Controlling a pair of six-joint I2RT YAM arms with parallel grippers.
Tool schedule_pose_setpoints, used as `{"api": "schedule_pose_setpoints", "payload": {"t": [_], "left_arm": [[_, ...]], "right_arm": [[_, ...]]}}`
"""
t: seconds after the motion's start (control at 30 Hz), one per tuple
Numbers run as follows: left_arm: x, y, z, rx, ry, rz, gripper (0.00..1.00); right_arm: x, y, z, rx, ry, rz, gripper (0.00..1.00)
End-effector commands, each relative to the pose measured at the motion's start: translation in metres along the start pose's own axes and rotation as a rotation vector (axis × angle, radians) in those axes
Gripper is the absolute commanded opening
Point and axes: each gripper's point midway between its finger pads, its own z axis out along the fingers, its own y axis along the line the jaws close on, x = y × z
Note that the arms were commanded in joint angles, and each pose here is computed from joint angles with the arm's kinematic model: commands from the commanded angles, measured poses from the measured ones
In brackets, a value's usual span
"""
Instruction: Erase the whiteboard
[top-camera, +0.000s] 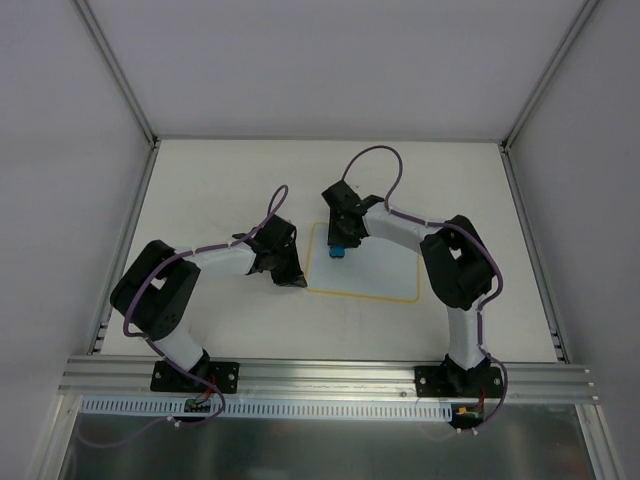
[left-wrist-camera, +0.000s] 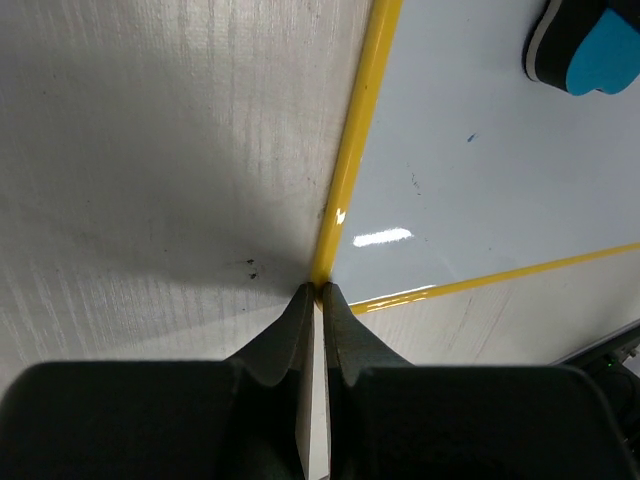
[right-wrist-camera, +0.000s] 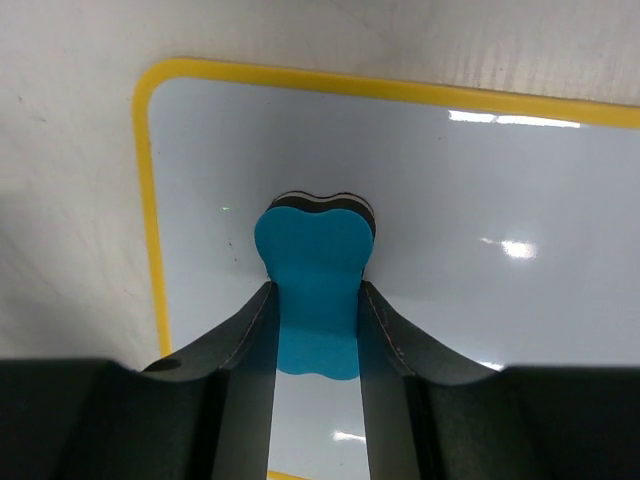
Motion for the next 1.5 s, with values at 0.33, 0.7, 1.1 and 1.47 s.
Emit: {"api": "schedule_pose_setpoints", "payload": {"t": [0.33,0.7,1.1,1.47], "left_arm": [[0.026,0.064,0.005,-0.224,0.097,0.041,0.0],[0.023,0.063,0.005,-0.218,0.097,0.036,0.0],[0.023,0.064,0.006,-0.223,0.095,0.023,0.0],[0.021,0.066,0.005,-0.23,0.091,0.008,0.0]], "right_arm": [[0.033,-0.004,-0.015,-0.173,0.113,-0.63,0.09],[0.051,0.003,-0.026,-0.293,0.147,-0.799,0.09],[0.072,0.009,-0.027,-0.276,0.222,-0.881,0.08],[0.083,0.003,-0.038,-0.255,0.253,-0.891,0.07]]}}
